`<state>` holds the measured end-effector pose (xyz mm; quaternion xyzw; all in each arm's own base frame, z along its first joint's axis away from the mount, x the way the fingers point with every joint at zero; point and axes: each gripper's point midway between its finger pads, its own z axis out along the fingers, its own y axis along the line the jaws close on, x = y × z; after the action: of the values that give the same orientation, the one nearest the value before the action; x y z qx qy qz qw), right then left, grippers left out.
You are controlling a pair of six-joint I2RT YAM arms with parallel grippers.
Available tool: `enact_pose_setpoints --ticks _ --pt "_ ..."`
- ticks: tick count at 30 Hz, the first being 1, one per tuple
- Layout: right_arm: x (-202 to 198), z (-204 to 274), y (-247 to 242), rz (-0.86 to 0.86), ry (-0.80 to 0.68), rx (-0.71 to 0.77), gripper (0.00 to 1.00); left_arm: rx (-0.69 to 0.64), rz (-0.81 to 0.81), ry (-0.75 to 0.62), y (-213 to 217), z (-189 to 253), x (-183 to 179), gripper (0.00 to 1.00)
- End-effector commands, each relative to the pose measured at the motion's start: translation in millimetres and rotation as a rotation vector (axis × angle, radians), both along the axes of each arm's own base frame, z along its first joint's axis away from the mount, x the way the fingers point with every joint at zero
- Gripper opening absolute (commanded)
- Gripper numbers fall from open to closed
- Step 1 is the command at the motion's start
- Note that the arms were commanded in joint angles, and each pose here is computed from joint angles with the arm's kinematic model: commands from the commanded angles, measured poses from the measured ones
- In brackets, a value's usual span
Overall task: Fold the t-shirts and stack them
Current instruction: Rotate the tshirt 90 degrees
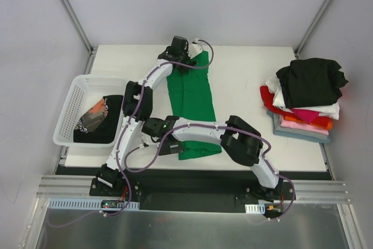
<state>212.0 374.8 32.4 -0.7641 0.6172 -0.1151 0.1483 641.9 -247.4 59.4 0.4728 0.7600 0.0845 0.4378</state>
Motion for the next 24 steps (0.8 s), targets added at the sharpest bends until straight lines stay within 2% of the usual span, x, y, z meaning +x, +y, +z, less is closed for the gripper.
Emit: enact_pose_setpoints --ticks 1,4,11,17,24 --pt "-23.5 -15.9 61.8 0.048 0.035 0.171 0.96 -0.092 -0.060 -0.105 -43.5 71.3 -10.4 0.99" --pt "-16.6 -12.2 59.5 0.043 -0.013 0.166 0.97 -0.102 -0.054 -0.131 -41.2 92.7 -12.2 0.99" --pt "-6.7 9.9 61.8 0.038 -0.120 0.188 0.96 -0.128 -0.040 -0.241 -32.6 179.6 -30.6 0.99" --pt "-10.3 20.6 61.9 0.045 -0.149 0.193 0.96 -0.110 -0.030 -0.259 -20.6 204.9 -49.6 0.99" --pt "-16.5 22.6 61.4 0.040 -0.151 0.198 0.97 -0.079 -0.018 -0.231 -12.3 193.7 -58.1 0.99"
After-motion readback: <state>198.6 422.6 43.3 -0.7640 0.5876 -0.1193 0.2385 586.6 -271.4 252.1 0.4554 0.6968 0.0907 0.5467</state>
